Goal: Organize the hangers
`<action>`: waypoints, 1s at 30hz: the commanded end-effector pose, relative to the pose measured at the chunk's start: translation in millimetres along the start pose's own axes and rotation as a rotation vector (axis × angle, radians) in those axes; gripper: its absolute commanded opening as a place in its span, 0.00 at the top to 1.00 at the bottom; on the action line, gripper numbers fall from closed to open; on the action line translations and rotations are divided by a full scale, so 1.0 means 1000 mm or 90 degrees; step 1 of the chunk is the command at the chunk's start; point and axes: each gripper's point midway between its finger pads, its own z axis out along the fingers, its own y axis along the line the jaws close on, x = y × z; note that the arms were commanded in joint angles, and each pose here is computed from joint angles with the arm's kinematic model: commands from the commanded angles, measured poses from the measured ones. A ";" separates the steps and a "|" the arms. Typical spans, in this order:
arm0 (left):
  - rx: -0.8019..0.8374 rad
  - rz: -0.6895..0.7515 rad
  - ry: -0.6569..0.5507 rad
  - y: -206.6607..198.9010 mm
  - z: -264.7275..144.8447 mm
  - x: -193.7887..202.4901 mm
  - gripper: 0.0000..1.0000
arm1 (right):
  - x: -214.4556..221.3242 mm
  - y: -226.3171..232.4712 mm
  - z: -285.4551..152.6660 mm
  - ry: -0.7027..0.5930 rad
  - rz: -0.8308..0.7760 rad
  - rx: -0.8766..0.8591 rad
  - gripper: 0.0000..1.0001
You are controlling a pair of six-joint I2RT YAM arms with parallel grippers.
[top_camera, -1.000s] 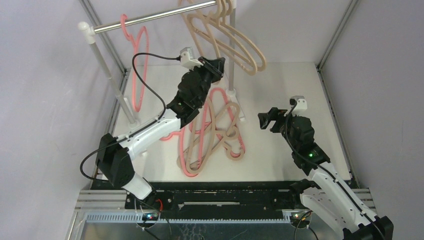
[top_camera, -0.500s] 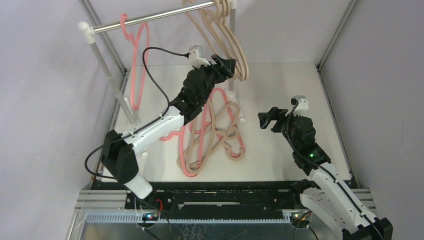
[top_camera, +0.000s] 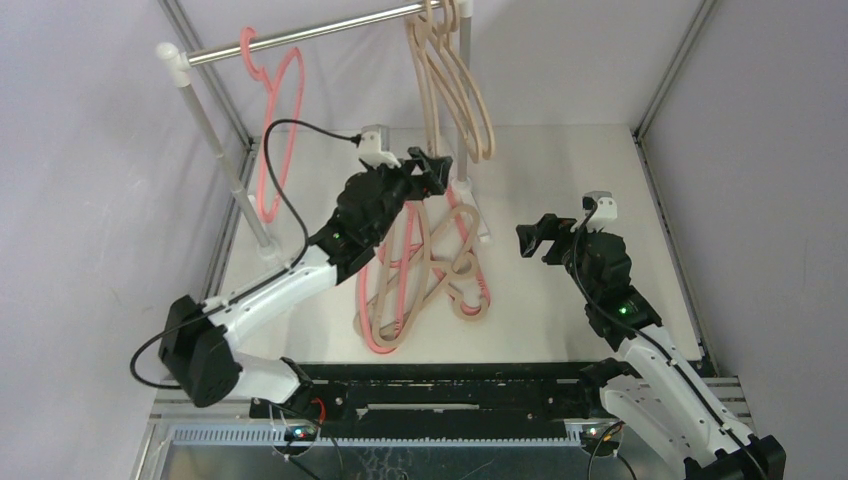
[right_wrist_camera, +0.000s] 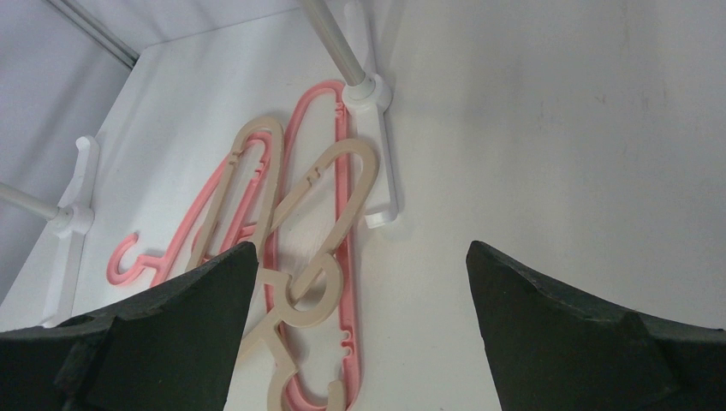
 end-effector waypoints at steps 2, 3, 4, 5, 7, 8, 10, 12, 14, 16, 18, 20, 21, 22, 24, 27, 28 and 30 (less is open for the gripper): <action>0.061 0.027 -0.017 0.000 -0.039 -0.005 0.10 | -0.009 -0.001 0.001 -0.025 0.007 0.005 0.00; 0.066 0.030 -0.004 0.002 -0.045 0.002 0.10 | -0.009 -0.001 0.002 -0.024 0.007 0.006 0.00; 0.070 0.034 0.012 0.005 -0.050 0.011 0.10 | -0.009 -0.002 0.002 -0.025 0.007 0.007 0.00; 0.069 0.040 0.033 0.009 -0.055 0.024 0.11 | -0.009 -0.002 0.002 -0.024 0.006 0.007 0.00; 0.053 0.064 0.083 0.023 -0.065 0.055 0.12 | -0.008 -0.002 0.003 -0.022 0.005 0.008 0.00; 0.030 0.083 0.115 0.036 -0.072 0.077 0.13 | -0.008 -0.002 0.003 -0.022 0.006 0.007 0.00; -0.003 0.113 0.163 0.055 -0.085 0.110 0.14 | -0.008 -0.001 0.002 -0.022 0.004 0.005 0.00; -0.037 0.134 0.207 0.074 -0.097 0.141 0.17 | -0.009 -0.001 0.002 -0.022 0.005 0.002 0.00; -0.061 0.144 0.246 0.088 -0.108 0.168 0.21 | -0.008 0.001 0.002 -0.022 0.006 -0.002 0.00; -0.079 0.152 0.281 0.097 -0.117 0.190 0.26 | -0.007 0.002 0.003 -0.019 0.007 -0.005 0.00; -0.093 0.165 0.305 0.103 -0.124 0.207 0.28 | -0.007 0.003 0.003 -0.017 0.008 -0.009 0.00; -0.109 0.182 0.320 0.109 -0.130 0.217 0.30 | -0.006 0.003 0.002 -0.015 0.011 -0.008 0.00; -0.116 0.189 0.326 0.111 -0.131 0.220 0.32 | -0.006 0.003 0.002 -0.015 0.012 -0.007 0.00; -0.123 0.196 0.334 0.114 -0.132 0.224 0.34 | -0.006 0.003 0.001 -0.016 0.012 -0.006 0.00; -0.136 0.204 0.348 0.120 -0.133 0.231 0.40 | -0.006 0.002 0.001 -0.015 0.011 -0.006 0.00; -0.142 0.211 0.372 0.123 -0.135 0.244 0.46 | -0.006 0.002 0.000 -0.016 0.012 -0.005 0.00; -0.143 0.216 0.381 0.124 -0.136 0.249 0.46 | -0.006 0.002 0.000 -0.014 0.012 -0.004 0.00; -0.147 0.224 0.394 0.126 -0.138 0.258 0.46 | -0.005 0.001 0.000 -0.013 0.011 -0.003 0.00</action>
